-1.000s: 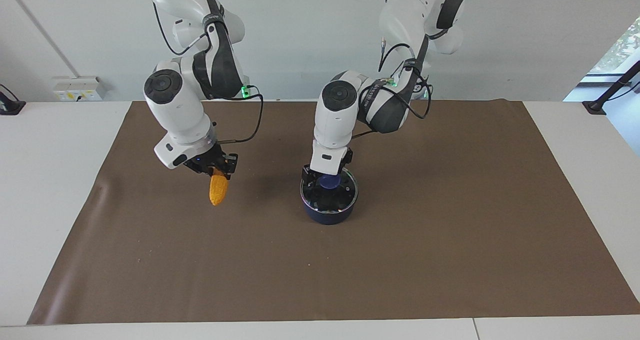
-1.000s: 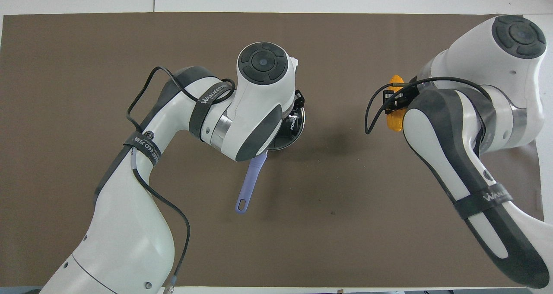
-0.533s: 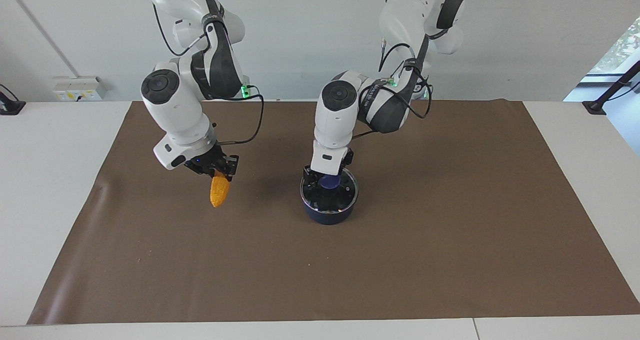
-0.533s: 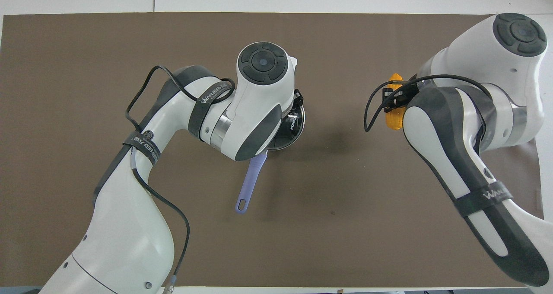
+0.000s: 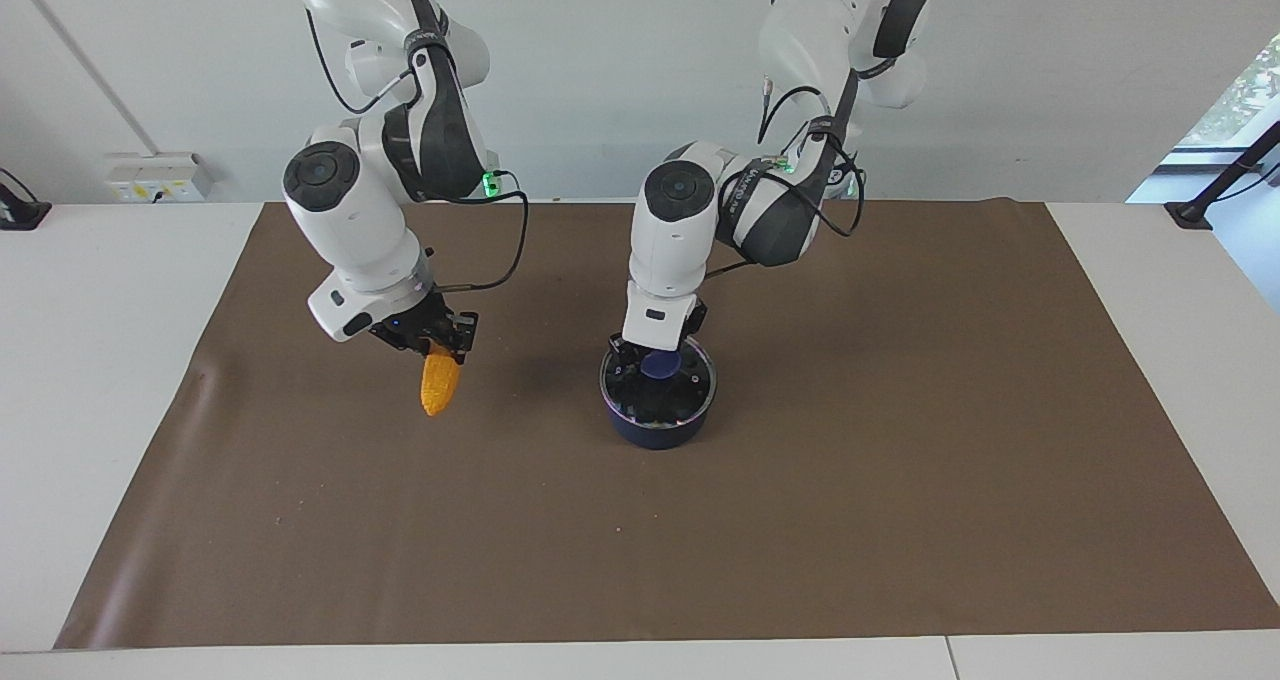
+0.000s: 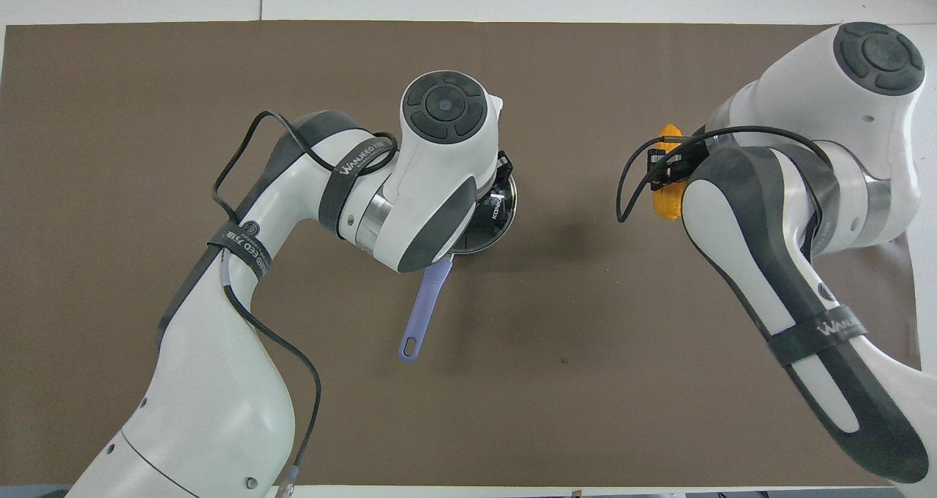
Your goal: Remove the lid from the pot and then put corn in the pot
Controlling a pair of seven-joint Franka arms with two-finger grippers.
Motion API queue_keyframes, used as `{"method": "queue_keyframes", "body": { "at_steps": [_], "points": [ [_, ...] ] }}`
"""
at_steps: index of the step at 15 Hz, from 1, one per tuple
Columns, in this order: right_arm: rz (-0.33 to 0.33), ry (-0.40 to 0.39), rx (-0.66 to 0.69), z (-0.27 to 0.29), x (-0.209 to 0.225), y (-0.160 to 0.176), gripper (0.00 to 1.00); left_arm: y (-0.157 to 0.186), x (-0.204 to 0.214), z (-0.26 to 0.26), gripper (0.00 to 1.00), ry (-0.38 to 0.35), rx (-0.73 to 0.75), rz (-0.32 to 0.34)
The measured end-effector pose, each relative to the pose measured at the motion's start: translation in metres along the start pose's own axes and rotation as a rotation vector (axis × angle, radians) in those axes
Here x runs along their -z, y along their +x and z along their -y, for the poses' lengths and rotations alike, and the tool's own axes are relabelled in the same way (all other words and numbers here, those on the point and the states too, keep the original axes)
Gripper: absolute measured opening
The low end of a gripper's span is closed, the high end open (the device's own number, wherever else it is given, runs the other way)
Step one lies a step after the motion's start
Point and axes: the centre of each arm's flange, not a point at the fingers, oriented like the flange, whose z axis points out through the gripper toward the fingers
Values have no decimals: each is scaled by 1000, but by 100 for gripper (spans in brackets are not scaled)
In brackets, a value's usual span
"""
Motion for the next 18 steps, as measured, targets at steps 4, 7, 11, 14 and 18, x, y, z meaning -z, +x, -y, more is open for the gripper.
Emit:
{"method": "queue_keyframes", "body": {
  "at_steps": [4, 7, 11, 14, 18],
  "points": [
    [3, -1, -15, 8, -4, -1, 39, 0, 0, 0, 67, 0, 0, 0],
    [2, -1, -15, 8, -5, -1, 39, 1, 2, 0, 67, -3, 1, -2],
    [-3, 0, -8, 13, -4, -1, 39, -1, 44, 7, 67, -41, 7, -18],
    [-27, 9, -40, 34, -2, -4, 39, 0, 93, 27, 67, -50, 23, -24],
    [-93, 47, -109, 116, 8, -18, 39, 59, 145, 100, 67, -8, -101, -8]
  ]
}}
